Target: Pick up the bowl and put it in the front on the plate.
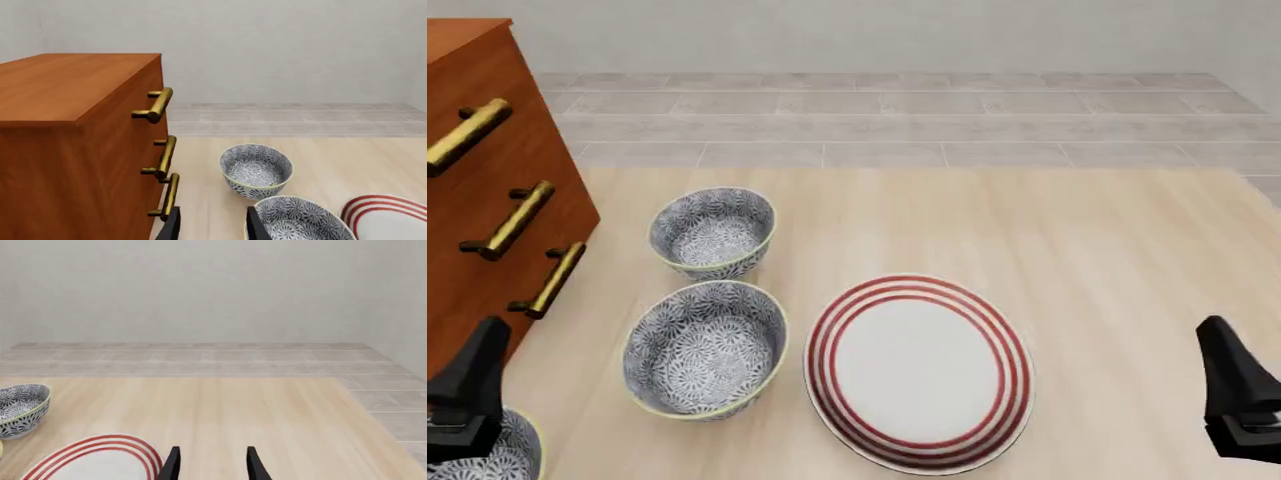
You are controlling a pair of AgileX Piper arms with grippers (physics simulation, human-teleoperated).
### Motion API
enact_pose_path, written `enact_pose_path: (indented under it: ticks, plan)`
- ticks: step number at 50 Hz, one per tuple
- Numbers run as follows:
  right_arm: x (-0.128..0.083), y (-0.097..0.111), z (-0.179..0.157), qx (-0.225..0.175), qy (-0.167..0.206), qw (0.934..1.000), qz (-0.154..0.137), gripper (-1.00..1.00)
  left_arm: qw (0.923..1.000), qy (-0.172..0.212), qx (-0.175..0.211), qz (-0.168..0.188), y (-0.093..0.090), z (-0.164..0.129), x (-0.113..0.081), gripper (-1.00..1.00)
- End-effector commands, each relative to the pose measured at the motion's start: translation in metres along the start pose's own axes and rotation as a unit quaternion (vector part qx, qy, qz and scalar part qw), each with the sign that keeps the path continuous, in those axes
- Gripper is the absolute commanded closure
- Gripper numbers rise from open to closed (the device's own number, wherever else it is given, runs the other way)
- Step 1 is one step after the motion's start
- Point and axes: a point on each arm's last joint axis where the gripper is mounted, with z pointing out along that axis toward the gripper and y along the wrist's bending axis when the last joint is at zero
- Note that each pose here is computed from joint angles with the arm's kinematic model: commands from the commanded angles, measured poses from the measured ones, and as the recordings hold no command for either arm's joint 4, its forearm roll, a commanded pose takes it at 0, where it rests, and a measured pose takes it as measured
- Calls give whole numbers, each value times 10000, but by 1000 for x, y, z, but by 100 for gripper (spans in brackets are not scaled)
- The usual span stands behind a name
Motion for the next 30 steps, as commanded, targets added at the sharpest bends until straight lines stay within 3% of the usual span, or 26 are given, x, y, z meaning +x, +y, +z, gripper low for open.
enact_pose_path:
  ticks: [1, 16, 17, 30]
  plan:
    - [0, 0, 1, -26, 33, 10000, -21, -100, 10000, 4, 0, 0, 0, 0, -1, -100]
    - [1, 2, 5, -187, 146, 9996, -124, -100, 10000, 4, 0, 0, 0, 0, -1, -100]
    - [-29, 9, 27, -549, 75, 9984, -103, -100, 10000, 4, 0, 0, 0, 0, -1, -100]
    - [-51, 26, 65, -1108, 262, 9934, -140, -100, 10000, 4, 0, 0, 0, 0, -1, -100]
